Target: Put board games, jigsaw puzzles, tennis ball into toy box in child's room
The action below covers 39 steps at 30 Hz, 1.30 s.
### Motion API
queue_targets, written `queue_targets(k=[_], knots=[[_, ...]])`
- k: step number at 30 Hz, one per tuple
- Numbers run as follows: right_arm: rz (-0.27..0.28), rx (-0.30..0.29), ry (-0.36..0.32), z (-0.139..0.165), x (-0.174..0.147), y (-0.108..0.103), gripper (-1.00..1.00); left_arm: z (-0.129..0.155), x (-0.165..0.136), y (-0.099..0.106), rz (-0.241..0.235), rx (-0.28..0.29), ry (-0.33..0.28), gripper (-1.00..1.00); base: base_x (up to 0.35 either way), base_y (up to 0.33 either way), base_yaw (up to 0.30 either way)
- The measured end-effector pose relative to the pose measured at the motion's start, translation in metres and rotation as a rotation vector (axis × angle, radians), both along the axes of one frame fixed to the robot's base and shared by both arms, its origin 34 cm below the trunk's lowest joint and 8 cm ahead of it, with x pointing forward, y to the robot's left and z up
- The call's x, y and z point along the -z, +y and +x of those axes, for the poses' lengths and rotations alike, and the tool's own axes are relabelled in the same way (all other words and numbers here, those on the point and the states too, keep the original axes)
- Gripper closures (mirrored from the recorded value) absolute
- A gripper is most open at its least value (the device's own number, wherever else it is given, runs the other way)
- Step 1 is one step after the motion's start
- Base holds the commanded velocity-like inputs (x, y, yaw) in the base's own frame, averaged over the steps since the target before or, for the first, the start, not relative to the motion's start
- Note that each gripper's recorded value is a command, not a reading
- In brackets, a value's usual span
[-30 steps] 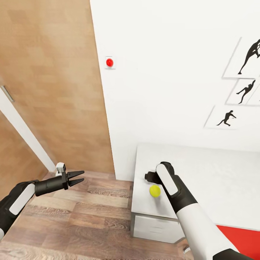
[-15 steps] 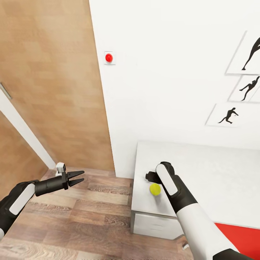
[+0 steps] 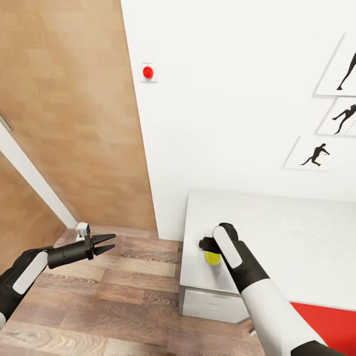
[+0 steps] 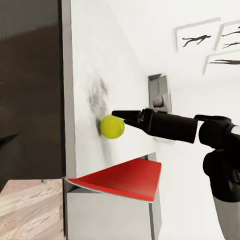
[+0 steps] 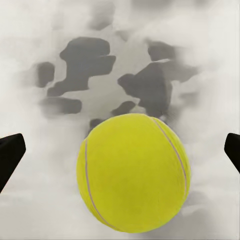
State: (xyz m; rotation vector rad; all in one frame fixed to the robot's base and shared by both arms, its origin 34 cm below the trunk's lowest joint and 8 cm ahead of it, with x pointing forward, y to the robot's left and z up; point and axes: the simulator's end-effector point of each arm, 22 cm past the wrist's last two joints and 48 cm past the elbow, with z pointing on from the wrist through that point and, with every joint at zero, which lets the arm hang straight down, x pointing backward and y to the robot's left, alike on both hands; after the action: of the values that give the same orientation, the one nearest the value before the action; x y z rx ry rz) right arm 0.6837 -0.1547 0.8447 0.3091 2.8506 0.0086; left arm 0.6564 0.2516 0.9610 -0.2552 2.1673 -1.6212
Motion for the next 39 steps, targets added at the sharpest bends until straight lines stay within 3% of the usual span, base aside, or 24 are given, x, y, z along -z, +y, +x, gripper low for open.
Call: queue_targets(k=[18,19,39], knots=[[-0.008,-0.001,0.058,-0.014,0.025,-0.002,-1.0,-0.001,0.013,0.0,0.0,0.0,0.023,-1.0,0.0,0.0,0.0],[-0.008,-0.001,0.058,-0.014,0.025,-0.002,1.0,-0.001,0.013,0.0,0.0,0.0,0.024,-1.0,0.0,0.0,0.0],[-0.008,-0.004,0.053,-0.016,0.022,-0.002,1.0,-0.001,0.009,0.0,0.0,0.0,0.016,-1.0,0.0,0.0,-0.005]])
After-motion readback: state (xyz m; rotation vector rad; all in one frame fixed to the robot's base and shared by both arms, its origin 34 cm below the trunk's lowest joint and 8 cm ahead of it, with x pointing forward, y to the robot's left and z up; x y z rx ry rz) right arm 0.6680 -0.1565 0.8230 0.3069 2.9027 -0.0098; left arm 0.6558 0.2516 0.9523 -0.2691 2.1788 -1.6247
